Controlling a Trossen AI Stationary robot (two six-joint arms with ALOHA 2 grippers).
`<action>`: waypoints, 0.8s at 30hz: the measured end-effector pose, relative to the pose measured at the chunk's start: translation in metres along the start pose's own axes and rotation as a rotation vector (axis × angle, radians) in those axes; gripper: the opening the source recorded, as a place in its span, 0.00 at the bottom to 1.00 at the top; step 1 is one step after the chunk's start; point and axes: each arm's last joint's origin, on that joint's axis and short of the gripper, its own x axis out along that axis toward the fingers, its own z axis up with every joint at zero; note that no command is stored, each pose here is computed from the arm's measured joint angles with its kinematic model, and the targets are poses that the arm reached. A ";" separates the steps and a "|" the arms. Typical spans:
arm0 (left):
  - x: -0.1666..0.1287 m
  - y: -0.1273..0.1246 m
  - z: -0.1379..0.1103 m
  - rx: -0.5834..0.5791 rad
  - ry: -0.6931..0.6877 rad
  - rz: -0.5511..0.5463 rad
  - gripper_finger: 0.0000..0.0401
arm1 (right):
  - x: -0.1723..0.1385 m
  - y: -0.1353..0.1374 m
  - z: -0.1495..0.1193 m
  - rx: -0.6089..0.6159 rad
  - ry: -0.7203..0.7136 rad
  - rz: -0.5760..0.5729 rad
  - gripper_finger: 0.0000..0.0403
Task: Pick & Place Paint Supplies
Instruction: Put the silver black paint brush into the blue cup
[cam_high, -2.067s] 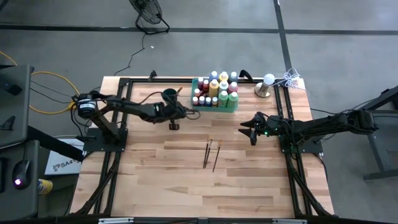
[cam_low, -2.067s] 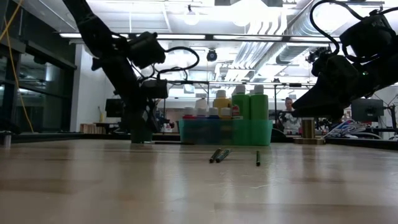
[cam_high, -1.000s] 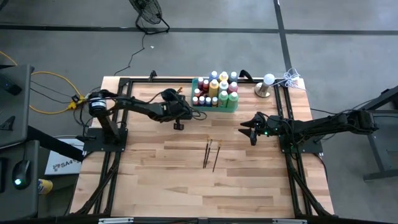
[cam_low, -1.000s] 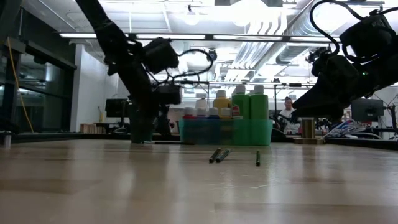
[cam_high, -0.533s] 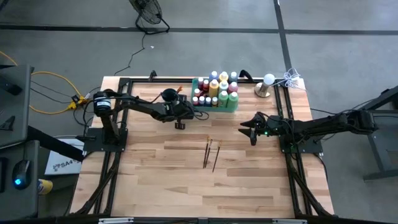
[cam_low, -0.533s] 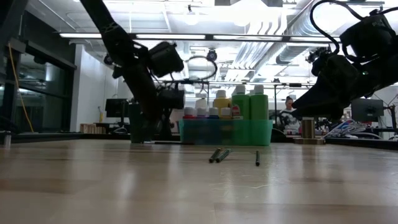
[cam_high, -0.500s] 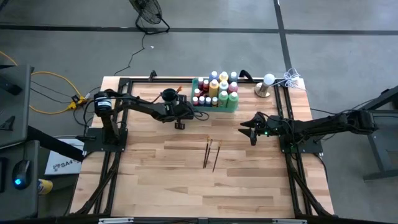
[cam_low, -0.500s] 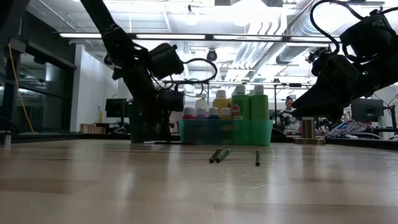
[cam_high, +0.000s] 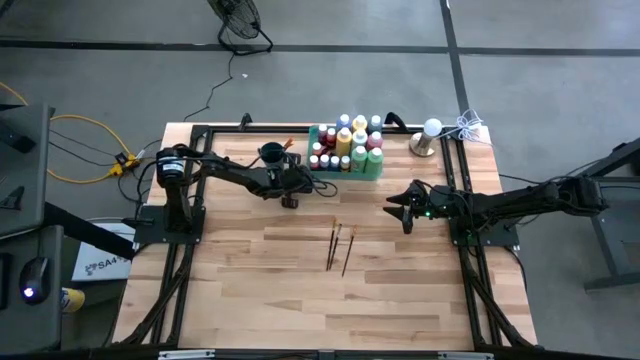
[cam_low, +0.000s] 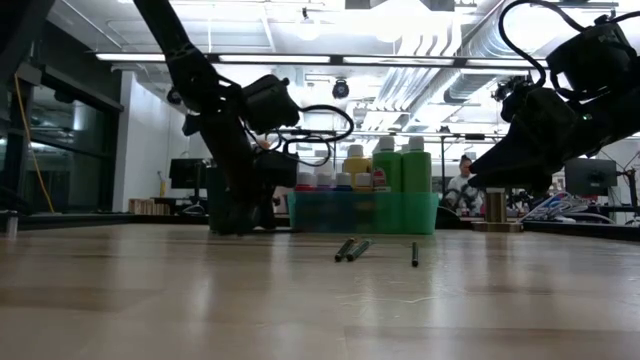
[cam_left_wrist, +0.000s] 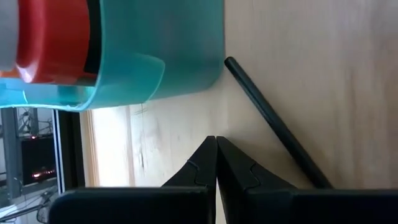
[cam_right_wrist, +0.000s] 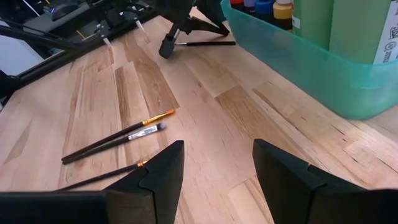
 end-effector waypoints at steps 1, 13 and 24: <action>-0.001 -0.002 0.000 0.004 0.004 -0.007 0.00 | 0.000 0.000 0.000 0.000 0.000 0.000 0.46; -0.025 -0.019 0.005 -0.030 0.014 -0.074 0.00 | 0.000 0.000 0.000 0.000 0.000 0.000 0.46; -0.034 -0.029 0.011 -0.055 -0.025 -0.125 0.00 | 0.000 0.000 0.000 0.000 -0.001 0.000 0.46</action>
